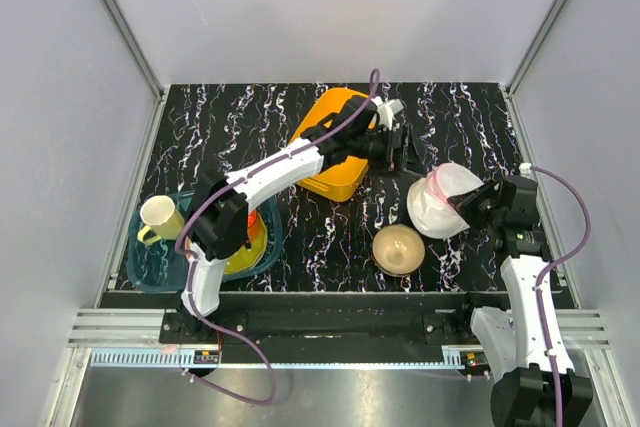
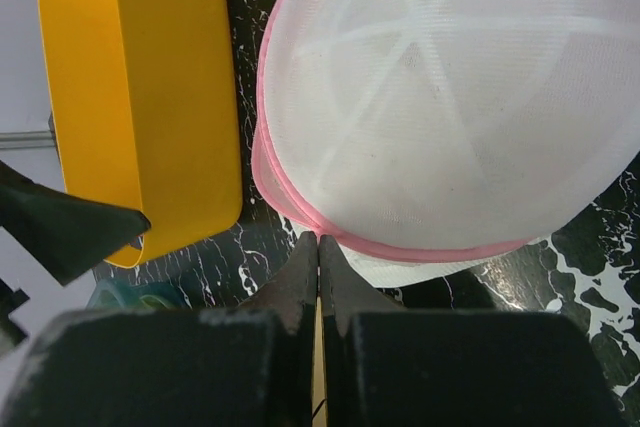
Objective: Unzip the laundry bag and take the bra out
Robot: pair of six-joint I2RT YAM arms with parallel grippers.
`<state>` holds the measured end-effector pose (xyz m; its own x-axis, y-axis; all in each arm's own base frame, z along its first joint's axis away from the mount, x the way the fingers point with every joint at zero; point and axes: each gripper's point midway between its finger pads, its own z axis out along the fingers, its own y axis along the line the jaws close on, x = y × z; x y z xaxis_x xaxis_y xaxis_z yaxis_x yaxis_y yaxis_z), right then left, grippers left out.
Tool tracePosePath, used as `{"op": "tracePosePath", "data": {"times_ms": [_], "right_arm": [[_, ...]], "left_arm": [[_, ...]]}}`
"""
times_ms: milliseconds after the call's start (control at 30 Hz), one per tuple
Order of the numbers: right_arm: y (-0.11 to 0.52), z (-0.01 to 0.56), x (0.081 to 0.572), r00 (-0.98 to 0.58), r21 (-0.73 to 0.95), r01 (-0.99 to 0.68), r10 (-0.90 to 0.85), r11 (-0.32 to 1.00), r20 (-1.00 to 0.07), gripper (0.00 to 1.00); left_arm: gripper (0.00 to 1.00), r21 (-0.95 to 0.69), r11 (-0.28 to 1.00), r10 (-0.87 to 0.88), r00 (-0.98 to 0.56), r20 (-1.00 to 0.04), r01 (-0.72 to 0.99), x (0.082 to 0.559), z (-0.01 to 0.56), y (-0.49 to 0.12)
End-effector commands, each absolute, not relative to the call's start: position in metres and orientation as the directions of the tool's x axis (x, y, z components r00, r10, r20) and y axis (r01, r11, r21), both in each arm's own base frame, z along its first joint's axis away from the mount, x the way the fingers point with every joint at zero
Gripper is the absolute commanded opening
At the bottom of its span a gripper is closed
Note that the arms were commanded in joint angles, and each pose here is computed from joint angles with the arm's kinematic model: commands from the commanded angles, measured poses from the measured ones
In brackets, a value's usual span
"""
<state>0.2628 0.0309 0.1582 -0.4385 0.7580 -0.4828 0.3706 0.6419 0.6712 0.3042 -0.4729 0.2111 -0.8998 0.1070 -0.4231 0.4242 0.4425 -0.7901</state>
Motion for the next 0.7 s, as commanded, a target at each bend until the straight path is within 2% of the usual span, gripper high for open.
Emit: {"op": "tracePosePath", "data": {"times_ms": [0,67,233,300,667], "right_arm": [[0.033,0.178,0.275,-0.409,0.701,0.297,0.75,0.649,-0.52,0.0],[0.033,0.179,0.274,-0.413,0.7,0.295,0.747,0.65,-0.52,0.0],[0.032,0.18,0.27,-0.407,0.693,0.295,0.743,0.657,-0.531,0.0],[0.033,0.179,0.269,-0.413,0.693,0.296,0.742,0.658,-0.528,0.0],[0.034,0.182,0.265,-0.42,0.688,0.29,0.734,0.666,-0.534,0.0]], "left_arm": [[0.95,-0.843,0.364,0.044,-0.911,-0.409,0.396,0.29,0.239,-0.494],[0.94,-0.857,0.372,0.031,-0.927,-0.373,0.357,0.29,0.231,-0.502],[0.93,-0.847,0.419,0.001,-0.933,-0.36,0.327,0.292,0.224,-0.524],[0.93,-0.853,0.44,-0.009,-0.948,-0.317,0.281,0.295,0.208,-0.531],[0.86,-0.891,0.428,-0.09,-0.973,-0.212,0.154,0.317,0.18,-0.558]]}}
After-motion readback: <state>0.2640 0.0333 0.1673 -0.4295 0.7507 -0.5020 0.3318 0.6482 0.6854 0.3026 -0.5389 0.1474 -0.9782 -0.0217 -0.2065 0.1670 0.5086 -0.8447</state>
